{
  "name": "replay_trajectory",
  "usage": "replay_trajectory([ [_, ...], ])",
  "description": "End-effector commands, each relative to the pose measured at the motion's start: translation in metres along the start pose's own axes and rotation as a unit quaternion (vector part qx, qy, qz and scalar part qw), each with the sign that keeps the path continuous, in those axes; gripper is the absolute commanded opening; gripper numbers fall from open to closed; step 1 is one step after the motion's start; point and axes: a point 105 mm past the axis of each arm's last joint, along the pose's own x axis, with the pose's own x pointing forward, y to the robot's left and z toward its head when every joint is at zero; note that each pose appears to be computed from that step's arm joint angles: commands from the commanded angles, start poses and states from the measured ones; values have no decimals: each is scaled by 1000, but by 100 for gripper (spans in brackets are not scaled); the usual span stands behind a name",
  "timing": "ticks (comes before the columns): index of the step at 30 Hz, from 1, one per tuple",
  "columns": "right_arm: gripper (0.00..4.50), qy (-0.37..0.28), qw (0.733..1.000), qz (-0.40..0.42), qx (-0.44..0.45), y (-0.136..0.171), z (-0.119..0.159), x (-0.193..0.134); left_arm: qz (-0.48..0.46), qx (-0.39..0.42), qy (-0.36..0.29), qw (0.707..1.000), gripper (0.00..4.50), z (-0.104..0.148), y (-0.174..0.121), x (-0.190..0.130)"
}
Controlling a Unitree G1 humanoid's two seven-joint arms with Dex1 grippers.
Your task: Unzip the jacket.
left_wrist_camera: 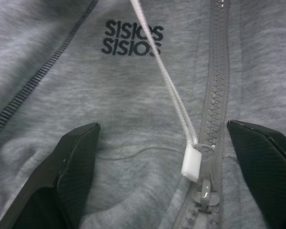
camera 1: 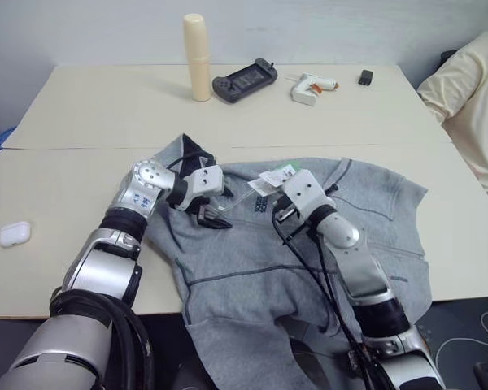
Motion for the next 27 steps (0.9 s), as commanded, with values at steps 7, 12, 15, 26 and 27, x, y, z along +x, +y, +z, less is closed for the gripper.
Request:
replay_trajectory([
  [7,2,30,992,-113,41,-43,-10,-35,3,-23,60,998,450,-38,-10,-3],
  [12,2,39,992,-113,47,-36,-16,-44,-14,-53,17,998,450,-29,-11,-9],
  [15,0,40,993,-102,52,-30,-15,-43,-22,-52,-6,998,410,-21,-9,-12],
  [26,0,30,999,-20,7,-7,-11,-28,-57,-21,-20,998,299,-7,-7,-50],
  [27,0,27,1000,-13,1,-6,-10,-28,-63,-21,-24,997,281,-6,-8,-53],
])
